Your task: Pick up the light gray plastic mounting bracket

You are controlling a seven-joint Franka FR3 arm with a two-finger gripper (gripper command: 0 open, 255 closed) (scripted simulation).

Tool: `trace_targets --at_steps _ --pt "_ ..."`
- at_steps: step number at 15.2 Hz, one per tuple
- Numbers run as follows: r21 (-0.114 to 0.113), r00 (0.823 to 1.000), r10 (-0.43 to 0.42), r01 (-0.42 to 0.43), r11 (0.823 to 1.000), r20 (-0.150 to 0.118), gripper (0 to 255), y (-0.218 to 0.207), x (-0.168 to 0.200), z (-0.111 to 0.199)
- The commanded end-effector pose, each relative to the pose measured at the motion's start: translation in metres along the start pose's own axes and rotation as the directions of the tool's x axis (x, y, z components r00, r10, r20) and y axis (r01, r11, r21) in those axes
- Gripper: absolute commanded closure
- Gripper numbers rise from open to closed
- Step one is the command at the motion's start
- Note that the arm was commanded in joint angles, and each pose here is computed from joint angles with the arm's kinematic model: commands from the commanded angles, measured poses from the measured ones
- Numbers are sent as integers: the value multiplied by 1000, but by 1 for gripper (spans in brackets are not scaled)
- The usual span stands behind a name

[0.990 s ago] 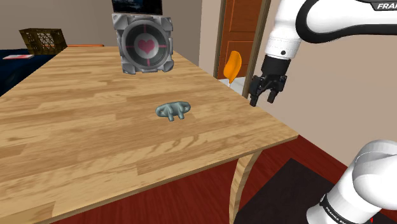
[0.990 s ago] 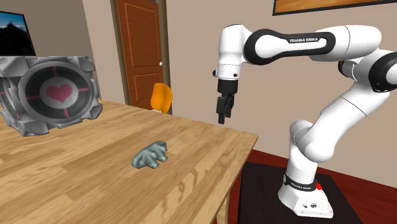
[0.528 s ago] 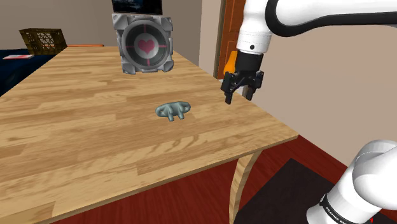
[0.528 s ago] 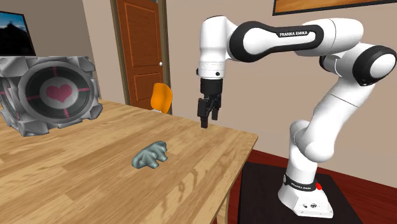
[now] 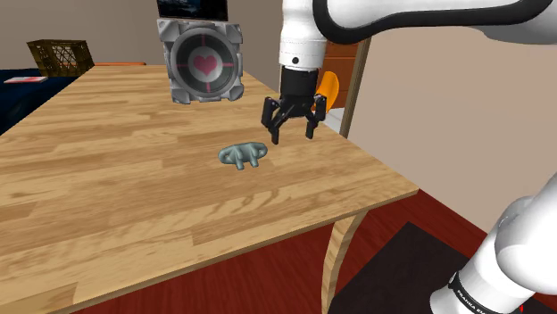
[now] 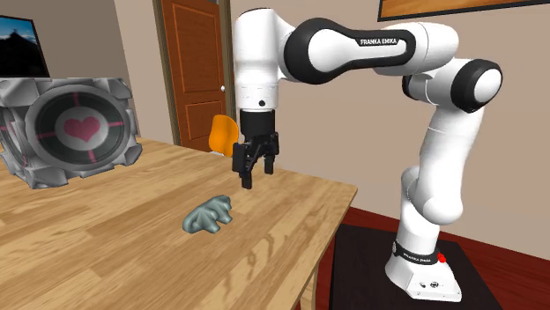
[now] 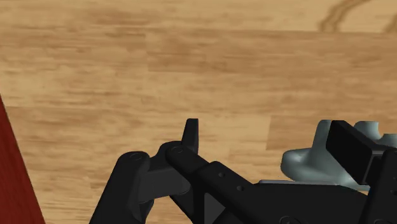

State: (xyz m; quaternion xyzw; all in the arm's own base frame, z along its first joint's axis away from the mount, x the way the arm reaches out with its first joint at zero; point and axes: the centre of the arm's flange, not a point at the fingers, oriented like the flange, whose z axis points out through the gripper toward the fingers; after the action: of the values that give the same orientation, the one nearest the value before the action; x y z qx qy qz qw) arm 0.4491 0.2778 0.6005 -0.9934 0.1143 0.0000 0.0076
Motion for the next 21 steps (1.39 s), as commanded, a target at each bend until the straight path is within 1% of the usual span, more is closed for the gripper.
trace_targets --at_steps 1,7,8,15,17,18,21 --pt "-6 1000 11 -11 1000 2 0 -27 10 0" --pt "-28 999 37 -37 999 5 0 -104 40 -2" --pt "-29 999 38 -37 999 5 0 -106 41 -2" --pt "-29 999 38 -37 999 5 0 -106 41 38" --pt "-29 999 38 -37 999 5 0 -106 41 38" --pt "-29 999 38 -37 999 5 255 -106 41 38" --pt "-29 999 38 -37 999 5 255 -106 41 38"
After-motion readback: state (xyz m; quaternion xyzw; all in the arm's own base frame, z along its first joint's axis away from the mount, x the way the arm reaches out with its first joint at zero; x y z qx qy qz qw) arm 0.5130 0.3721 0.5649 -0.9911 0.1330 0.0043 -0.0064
